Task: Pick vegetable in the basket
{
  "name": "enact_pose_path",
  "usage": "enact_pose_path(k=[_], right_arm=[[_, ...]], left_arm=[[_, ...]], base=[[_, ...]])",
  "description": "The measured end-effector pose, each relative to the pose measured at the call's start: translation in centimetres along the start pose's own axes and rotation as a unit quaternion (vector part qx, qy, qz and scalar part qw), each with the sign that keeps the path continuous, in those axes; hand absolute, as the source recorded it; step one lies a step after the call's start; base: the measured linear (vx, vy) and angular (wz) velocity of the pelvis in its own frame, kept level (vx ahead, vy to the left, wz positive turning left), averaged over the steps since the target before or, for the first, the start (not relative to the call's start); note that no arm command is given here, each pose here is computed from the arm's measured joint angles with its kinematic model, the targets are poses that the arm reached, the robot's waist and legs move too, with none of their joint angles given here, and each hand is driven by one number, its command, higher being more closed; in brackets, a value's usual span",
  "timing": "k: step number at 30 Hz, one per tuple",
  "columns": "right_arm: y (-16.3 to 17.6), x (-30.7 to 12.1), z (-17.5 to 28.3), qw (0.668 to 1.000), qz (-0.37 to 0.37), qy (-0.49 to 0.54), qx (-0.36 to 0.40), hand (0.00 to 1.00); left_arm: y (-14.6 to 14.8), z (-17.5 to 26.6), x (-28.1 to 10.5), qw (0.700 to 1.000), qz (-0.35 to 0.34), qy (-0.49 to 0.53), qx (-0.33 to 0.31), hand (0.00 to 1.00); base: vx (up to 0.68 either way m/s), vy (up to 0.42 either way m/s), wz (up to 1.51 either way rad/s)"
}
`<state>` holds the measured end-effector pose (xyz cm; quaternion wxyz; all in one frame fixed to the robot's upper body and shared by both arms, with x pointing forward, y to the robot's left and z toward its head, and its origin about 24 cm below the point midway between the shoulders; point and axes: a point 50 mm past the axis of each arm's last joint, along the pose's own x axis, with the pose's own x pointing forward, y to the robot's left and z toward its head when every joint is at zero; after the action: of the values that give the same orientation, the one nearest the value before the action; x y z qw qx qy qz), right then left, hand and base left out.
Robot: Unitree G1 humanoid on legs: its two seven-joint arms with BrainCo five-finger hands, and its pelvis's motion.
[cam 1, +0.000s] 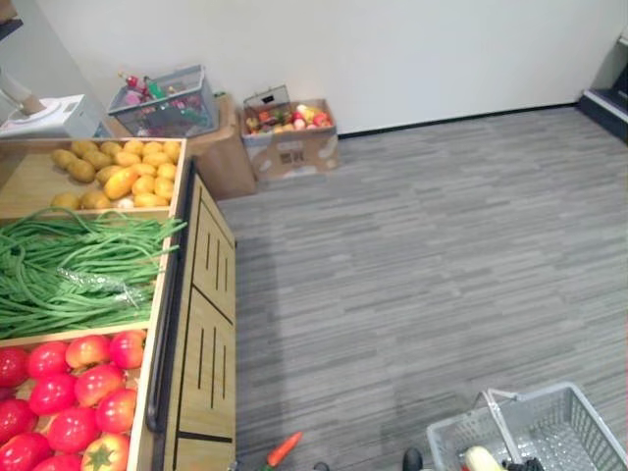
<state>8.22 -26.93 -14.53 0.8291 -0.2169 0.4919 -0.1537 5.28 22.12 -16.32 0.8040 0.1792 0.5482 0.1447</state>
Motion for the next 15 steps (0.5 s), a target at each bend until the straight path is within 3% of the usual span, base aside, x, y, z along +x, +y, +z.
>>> enact_pose_path(k=[8, 15], right_arm=[[-0.1, 0.0, -0.1, 1.0, -0.006, 0.003, 0.017, 1.0], [-1.2, -0.5, -2.2, 0.995, -0.041, 0.048, 0.078, 1.0]], left_arm=[[0.0, 1.0, 0.2, 1.0, 0.0, -0.013, -0.003, 0.0], [0.0, -1.8, -0.4, 0.999, 0.008, 0.039, -0.024, 0.0]], base=[[-0.02, -0.044, 0.35], [0.11, 0.08, 0.6]])
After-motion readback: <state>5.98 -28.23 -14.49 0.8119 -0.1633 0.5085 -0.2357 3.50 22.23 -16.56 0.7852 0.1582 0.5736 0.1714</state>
